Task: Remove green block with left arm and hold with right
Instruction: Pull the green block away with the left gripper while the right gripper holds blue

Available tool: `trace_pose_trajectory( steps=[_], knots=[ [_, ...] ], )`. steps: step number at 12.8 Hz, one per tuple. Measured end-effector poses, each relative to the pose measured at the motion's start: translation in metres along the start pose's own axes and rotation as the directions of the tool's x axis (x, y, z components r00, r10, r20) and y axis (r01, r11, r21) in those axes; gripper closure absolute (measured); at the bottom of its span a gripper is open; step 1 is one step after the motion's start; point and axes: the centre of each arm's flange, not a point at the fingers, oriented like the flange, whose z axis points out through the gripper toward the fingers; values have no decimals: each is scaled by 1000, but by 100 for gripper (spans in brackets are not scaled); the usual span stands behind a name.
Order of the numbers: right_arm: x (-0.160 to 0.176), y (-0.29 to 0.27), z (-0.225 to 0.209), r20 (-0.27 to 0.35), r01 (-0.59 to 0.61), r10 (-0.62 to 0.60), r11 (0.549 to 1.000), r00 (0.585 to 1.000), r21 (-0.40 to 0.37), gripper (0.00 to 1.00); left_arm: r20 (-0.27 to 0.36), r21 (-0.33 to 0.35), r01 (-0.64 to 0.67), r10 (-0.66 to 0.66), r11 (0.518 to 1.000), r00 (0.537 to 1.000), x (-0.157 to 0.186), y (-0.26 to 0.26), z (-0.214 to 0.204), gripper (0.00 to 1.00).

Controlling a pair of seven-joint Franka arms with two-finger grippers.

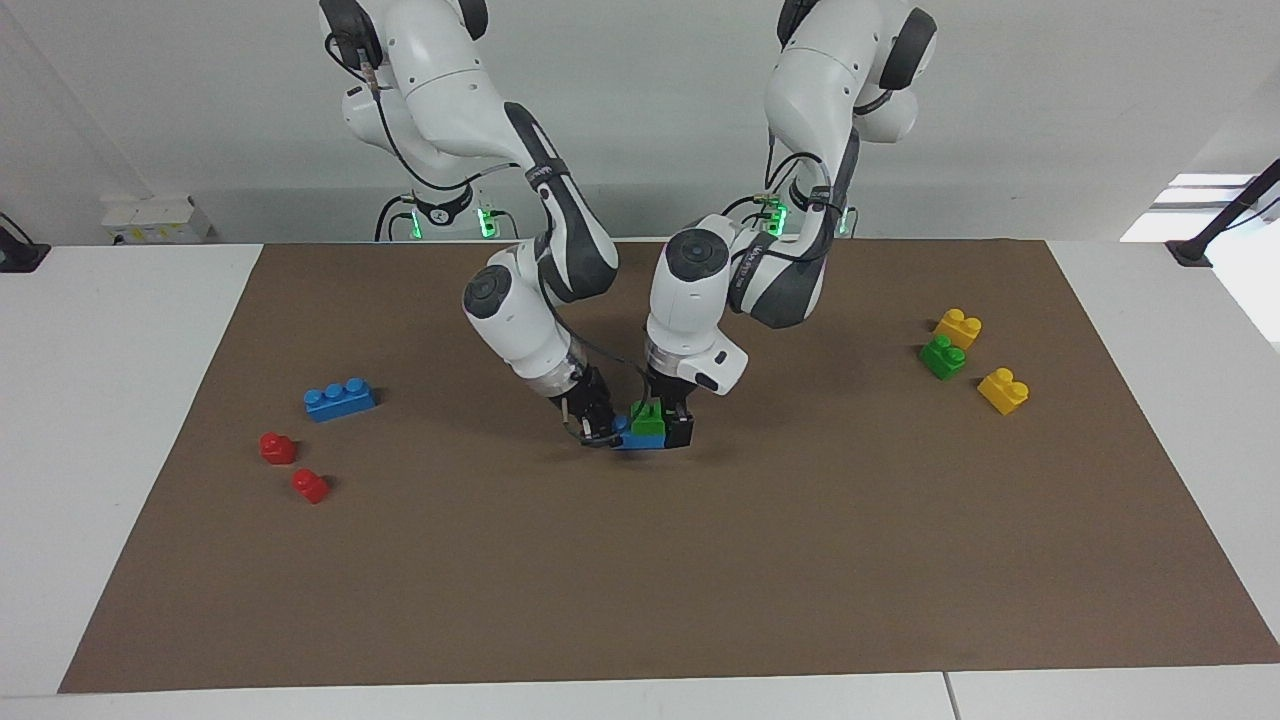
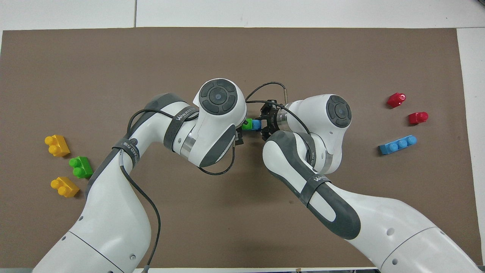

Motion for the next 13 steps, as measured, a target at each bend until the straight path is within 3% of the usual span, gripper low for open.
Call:
trace_pose_trajectory(
  steps=[4, 5, 6, 8, 10, 13],
  knots=[
    [-4, 0, 2, 28, -36, 35, 999, 999, 23, 66, 2, -2, 4, -3, 1000, 1000, -1, -1, 1, 2],
    [-3, 0, 2, 36, -49, 48, 998, 998, 24, 66, 2, -2, 3, -3, 1000, 1000, -2, -2, 1, 8],
    [-2, -1, 1, 38, -55, 54, 998, 998, 28, 66, 2, -2, 2, -2, 1000, 1000, -3, -4, 1, 23],
    [0, -2, 1, 36, -58, 57, 998, 998, 34, 66, 1, -1, 0, 0, 1000, 1000, -5, -5, 2, 33],
    [0, 0, 3, 34, -57, 56, 998, 998, 29, 66, -2, -11, -2, 2, 1000, 1000, -4, -3, 0, 59],
    [2, -1, 2, 33, -49, 48, 998, 998, 32, 66, 0, -17, -15, 15, 1000, 1000, -5, -4, -5, 63]
  ],
)
